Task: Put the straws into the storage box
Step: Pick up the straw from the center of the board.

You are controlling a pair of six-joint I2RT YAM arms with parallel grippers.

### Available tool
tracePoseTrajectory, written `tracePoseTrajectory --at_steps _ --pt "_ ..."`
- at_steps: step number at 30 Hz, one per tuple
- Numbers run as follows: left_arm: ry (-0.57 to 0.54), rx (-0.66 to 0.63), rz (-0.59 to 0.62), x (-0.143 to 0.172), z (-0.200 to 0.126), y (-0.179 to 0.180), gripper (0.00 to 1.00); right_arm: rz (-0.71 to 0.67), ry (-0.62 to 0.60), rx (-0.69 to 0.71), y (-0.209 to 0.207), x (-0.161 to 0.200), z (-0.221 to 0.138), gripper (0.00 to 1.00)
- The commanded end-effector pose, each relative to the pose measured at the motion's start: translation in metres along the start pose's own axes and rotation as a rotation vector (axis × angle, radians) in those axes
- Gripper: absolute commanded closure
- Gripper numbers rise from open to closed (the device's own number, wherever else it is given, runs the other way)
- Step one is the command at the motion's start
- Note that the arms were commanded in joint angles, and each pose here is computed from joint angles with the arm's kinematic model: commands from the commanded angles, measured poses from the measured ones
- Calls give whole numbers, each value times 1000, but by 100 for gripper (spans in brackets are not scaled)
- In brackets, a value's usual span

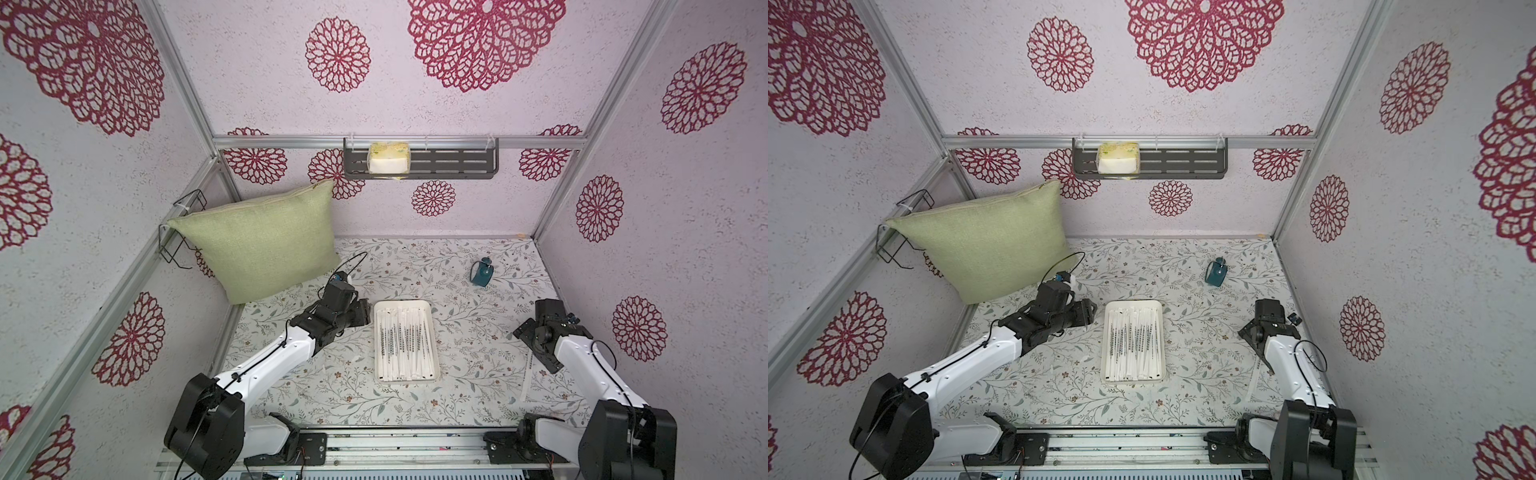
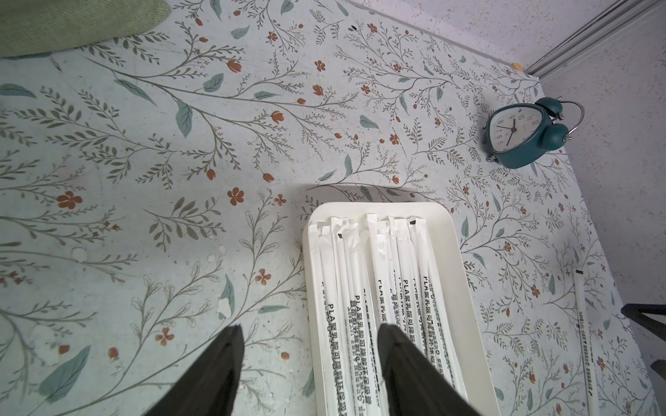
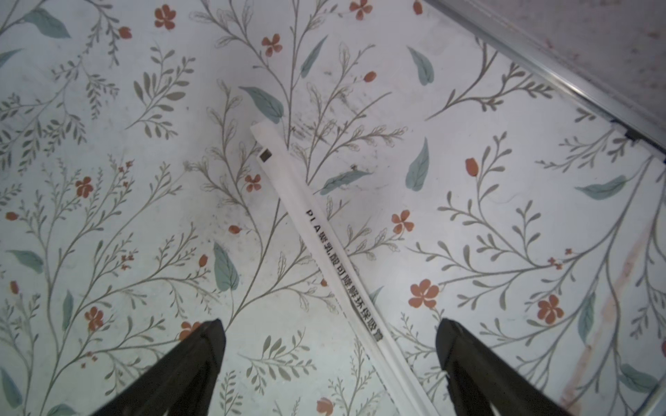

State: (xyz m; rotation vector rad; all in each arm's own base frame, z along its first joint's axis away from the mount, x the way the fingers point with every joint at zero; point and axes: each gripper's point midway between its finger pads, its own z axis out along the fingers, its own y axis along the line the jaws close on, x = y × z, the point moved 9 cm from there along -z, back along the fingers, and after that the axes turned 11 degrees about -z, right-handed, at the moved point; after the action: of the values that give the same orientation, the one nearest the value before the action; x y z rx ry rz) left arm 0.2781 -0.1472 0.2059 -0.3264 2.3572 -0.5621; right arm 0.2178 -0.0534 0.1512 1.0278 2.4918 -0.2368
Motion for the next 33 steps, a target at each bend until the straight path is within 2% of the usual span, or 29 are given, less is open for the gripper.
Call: tracePoseTrajectory --at_steps 1,9,15,19,33 --pt "3 30 15 -2 1 -1 34 11 -26 -5 -2 -10 12 1" --pt "40 26 3 2 0 0 34 87 -17 -25 -16 -3 38 3" --pt "106 49 -20 -1 1 -9 34 111 65 -104 -8 35 54 8" --pt "135 52 -31 -3 2 -16 35 54 70 -157 16 56 49 9" --pt "90 -20 -62 -12 -5 -22 35 -188 74 -332 120 86 13 12"
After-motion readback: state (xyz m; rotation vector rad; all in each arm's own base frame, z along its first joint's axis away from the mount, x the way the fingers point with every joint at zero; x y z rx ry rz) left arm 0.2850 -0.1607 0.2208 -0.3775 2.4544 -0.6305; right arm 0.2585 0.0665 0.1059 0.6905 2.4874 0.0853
